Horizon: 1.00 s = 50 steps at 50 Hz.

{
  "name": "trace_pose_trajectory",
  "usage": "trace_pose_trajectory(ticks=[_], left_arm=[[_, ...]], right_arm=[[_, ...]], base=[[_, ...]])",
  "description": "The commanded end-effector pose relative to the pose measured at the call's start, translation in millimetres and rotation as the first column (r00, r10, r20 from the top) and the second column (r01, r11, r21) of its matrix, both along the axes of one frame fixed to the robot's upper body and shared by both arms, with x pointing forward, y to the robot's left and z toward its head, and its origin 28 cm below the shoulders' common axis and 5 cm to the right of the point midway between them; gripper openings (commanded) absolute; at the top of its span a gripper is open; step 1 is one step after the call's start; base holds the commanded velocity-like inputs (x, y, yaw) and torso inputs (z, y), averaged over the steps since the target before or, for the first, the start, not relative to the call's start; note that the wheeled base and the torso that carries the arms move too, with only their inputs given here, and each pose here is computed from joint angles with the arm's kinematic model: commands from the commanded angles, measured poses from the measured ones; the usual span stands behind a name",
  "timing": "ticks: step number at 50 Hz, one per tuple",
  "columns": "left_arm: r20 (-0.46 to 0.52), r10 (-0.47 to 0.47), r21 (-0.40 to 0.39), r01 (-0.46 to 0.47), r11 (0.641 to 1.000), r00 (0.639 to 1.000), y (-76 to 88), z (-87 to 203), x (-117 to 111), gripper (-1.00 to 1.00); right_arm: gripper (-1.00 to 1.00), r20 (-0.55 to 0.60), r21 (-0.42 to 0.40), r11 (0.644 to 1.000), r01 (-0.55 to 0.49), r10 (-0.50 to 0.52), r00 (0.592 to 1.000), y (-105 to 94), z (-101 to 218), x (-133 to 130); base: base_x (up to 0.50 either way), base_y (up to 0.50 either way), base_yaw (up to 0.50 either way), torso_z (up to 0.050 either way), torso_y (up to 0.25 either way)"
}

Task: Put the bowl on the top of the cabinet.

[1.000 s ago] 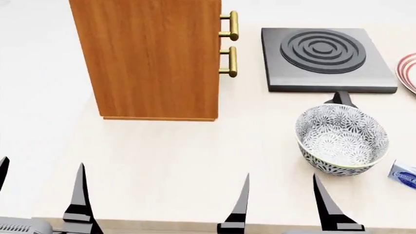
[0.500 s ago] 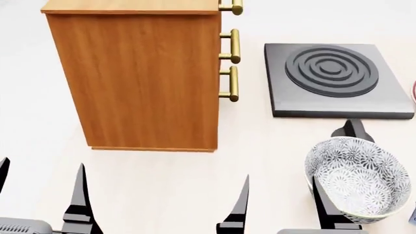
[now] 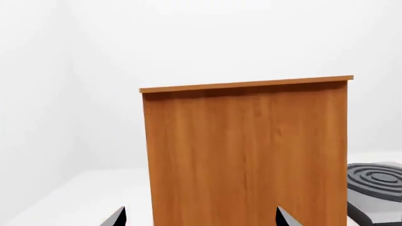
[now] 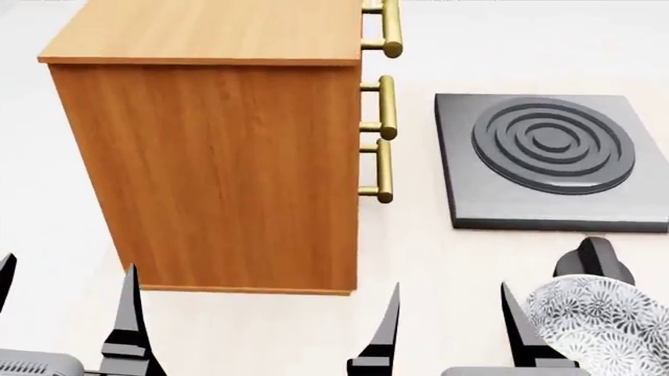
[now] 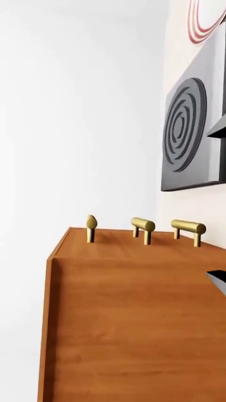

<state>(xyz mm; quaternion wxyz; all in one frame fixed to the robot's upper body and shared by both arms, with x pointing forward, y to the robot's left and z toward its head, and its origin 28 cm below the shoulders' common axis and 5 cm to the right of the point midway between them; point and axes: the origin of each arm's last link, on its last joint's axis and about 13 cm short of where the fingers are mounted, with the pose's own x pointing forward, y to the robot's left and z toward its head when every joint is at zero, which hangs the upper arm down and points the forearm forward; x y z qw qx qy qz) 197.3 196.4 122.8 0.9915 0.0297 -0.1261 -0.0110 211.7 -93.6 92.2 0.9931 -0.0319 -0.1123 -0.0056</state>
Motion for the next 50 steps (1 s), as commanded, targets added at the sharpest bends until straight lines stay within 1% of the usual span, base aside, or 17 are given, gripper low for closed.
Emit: trace_pose_trajectory(ticks=[1, 8, 22, 36, 41, 44, 46, 47, 48, 49, 50], left_arm=[[0.0, -0.001, 0.001, 0.001, 1.0, 1.0, -0.2, 0.0, -0.1, 1.0], [0.0, 0.0, 0.0, 0.0, 1.0, 1.0, 0.0, -0.6, 0.0, 1.0], [0.0, -0.002, 0.001, 0.002, 1.0, 1.0, -0.1, -0.5, -0.5, 1.0], [0.001, -0.003, 0.0, 0.003, 1.0, 1.0, 0.0, -0.7, -0.4, 1.0], [0.0, -0.002, 0.0, 0.002, 1.0, 1.0, -0.1, -0.9, 0.2, 1.0], [0.0, -0.002, -0.001, 0.002, 1.0, 1.0, -0.3, -0.9, 0.4, 1.0], [-0.001, -0.002, 0.0, 0.002, 1.0, 1.0, -0.3, -1.1, 0.7, 1.0], [-0.002, -0.001, 0.0, 0.001, 1.0, 1.0, -0.2, -1.1, 0.7, 1.0], [-0.002, -0.001, -0.001, 0.001, 1.0, 1.0, -0.1, -1.6, 0.7, 1.0], [-0.003, -0.001, 0.0, 0.001, 1.0, 1.0, 0.0, -1.9, 0.9, 1.0], [-0.004, 0.001, 0.0, -0.001, 1.0, 1.0, 0.1, -2.5, 1.2, 1.0]], right_arm=[[1.0, 0.002, 0.001, 1.0, -0.001, 0.001, 1.0, 0.5, -0.2, -0.2], [1.0, 0.004, 0.002, 1.0, 0.004, -0.004, 1.0, -0.1, -0.6, 0.3], [1.0, -0.011, -0.006, 1.0, 0.002, -0.002, 1.0, 0.2, -2.4, 0.9], [1.0, -0.005, -0.005, 1.0, 0.005, -0.005, 1.0, 0.2, -2.3, 0.3], [1.0, 0.007, -0.015, 1.0, 0.024, -0.024, 1.0, -0.5, -2.0, 0.4], [1.0, 0.021, -0.017, 0.998, 0.064, -0.063, 0.998, -0.7, -1.8, 0.4], [1.0, 0.024, -0.038, 0.997, 0.063, -0.063, 0.998, -0.2, -2.7, 0.6], [1.0, 0.011, -0.06, 0.994, 0.096, -0.096, 0.995, -0.1, -3.7, 1.2], [1.0, 0.011, -0.046, 0.996, 0.071, -0.07, 0.997, 0.1, -4.0, 0.7], [1.0, 0.007, -0.045, 0.996, 0.079, -0.079, 0.997, -0.2, -3.7, 0.7], [1.0, -0.024, -0.037, 0.996, 0.085, -0.086, 0.996, -0.7, -3.4, 0.9]], base=[[0.5, 0.08, 0.0, 0.0, 0.0], [0.38, 0.04, 0.0, 0.0, 0.0], [0.02, 0.0, 0.0, 0.0, 0.001], [0.46, 0.0, 0.0, 0.0, 0.0], [0.0, 0.0, 0.0, 0.0, 0.0], [0.0, 0.0, 0.0, 0.0, 0.0], [0.0, 0.0, 0.0, 0.0, 0.0], [0.0, 0.0, 0.0, 0.0, 0.0], [0.0, 0.0, 0.0, 0.0, 0.0], [0.0, 0.0, 0.0, 0.0, 0.0], [0.0, 0.0, 0.0, 0.0, 0.0]])
